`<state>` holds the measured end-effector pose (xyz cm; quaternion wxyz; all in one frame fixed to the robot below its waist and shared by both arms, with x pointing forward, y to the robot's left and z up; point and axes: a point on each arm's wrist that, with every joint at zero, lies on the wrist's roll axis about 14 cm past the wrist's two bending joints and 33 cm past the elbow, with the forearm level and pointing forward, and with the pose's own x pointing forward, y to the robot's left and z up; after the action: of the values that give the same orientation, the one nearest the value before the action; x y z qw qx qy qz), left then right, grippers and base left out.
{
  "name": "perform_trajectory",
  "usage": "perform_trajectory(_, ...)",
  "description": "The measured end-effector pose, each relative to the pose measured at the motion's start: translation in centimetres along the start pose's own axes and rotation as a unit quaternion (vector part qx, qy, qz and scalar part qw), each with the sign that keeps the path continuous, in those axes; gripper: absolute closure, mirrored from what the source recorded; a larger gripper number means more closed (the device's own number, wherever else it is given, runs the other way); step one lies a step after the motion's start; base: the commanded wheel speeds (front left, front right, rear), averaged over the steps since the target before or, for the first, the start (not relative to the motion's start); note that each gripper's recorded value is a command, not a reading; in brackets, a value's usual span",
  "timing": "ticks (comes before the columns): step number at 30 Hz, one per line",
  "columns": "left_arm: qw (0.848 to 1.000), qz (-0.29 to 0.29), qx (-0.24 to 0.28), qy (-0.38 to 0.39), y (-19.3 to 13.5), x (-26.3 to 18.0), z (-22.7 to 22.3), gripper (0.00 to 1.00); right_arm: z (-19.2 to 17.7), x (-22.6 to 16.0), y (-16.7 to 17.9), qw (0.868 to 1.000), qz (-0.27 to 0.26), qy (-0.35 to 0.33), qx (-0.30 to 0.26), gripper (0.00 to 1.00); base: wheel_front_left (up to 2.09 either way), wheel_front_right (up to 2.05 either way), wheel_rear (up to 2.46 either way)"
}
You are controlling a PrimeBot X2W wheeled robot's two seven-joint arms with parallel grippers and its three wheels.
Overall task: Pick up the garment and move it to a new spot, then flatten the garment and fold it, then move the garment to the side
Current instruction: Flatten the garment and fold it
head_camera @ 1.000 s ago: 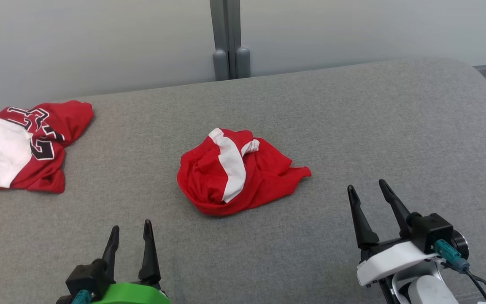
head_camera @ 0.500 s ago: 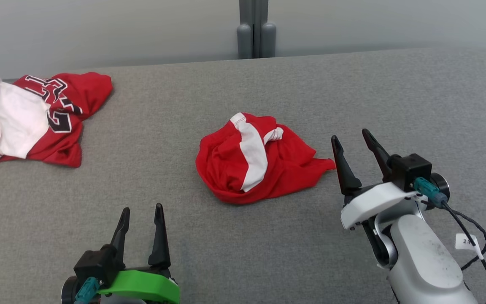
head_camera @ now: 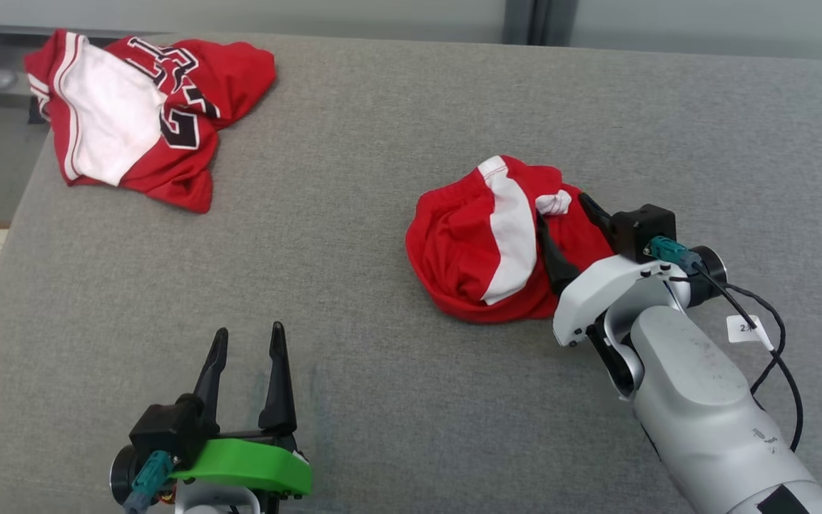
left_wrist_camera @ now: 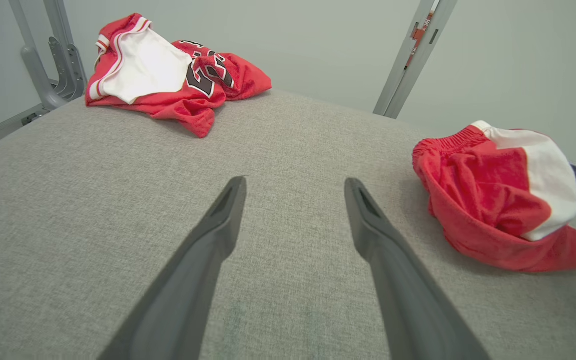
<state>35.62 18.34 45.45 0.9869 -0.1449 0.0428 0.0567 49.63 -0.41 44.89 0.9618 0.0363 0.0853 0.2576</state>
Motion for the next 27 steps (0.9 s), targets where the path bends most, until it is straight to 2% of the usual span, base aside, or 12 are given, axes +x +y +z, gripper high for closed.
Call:
perform_trajectory(1,1.0,0.006,0.001,0.001,0.3,-0.1,0.0,0.0,-0.1,0.4,0.4,1.0,0.007,0.002,0.001,0.0,0.0,0.0,0.0)
perform_trajectory(2,1.0,0.01,0.001,0.002,0.6,-0.1,-0.1,0.0,-0.2,0.7,0.7,1.0,0.012,0.004,0.0,0.47,0.0,0.0,0.0)
perform_trajectory(3,1.0,0.015,0.002,0.003,0.9,-0.2,-0.1,0.0,-0.5,1.0,1.0,1.0,0.017,0.007,0.002,0.56,0.0,0.0,0.0)
perform_trajectory(4,1.0,0.019,0.003,0.004,1.1,-0.3,-0.2,0.0,-0.7,1.2,1.2,1.0,0.02,0.009,0.004,0.79,0.0,0.0,0.0)
perform_trajectory(5,1.0,0.021,0.003,0.005,1.3,-0.3,-0.3,0.0,-0.9,1.3,1.3,1.0,0.023,0.011,0.004,0.95,0.0,0.0,0.0)
perform_trajectory(6,1.0,0.025,0.004,0.007,1.5,-0.3,-0.3,0.0,-1.0,1.5,1.5,1.0,0.026,0.011,0.003,1.0,0.0,0.0,0.0)
perform_trajectory(11,1.0,0.02,0.006,0.01,1.1,0.1,-0.6,0.0,1.3,1.7,0.9,0.999,0.025,-0.026,-0.009,1.0,0.0,0.0,0.0)
perform_trajectory(15,1.0,0.004,0.006,0.012,0.2,0.5,-0.8,0.0,3.4,0.8,-0.7,0.998,0.005,-0.061,-0.015,1.0,0.0,0.0,0.0)
perform_trajectory(21,1.0,-0.025,0.004,0.01,-1.7,1.2,-0.8,0.0,4.4,-3.1,-4.4,0.994,-0.056,-0.091,-0.014,1.0,0.0,0.0,0.0)
perform_trajectory(27,0.999,-0.048,0.004,0.002,-3.1,1.6,-0.3,0.0,3.3,-8.6,-8.0,0.988,-0.125,-0.089,-0.02,1.0,0.0,0.0,0.0)
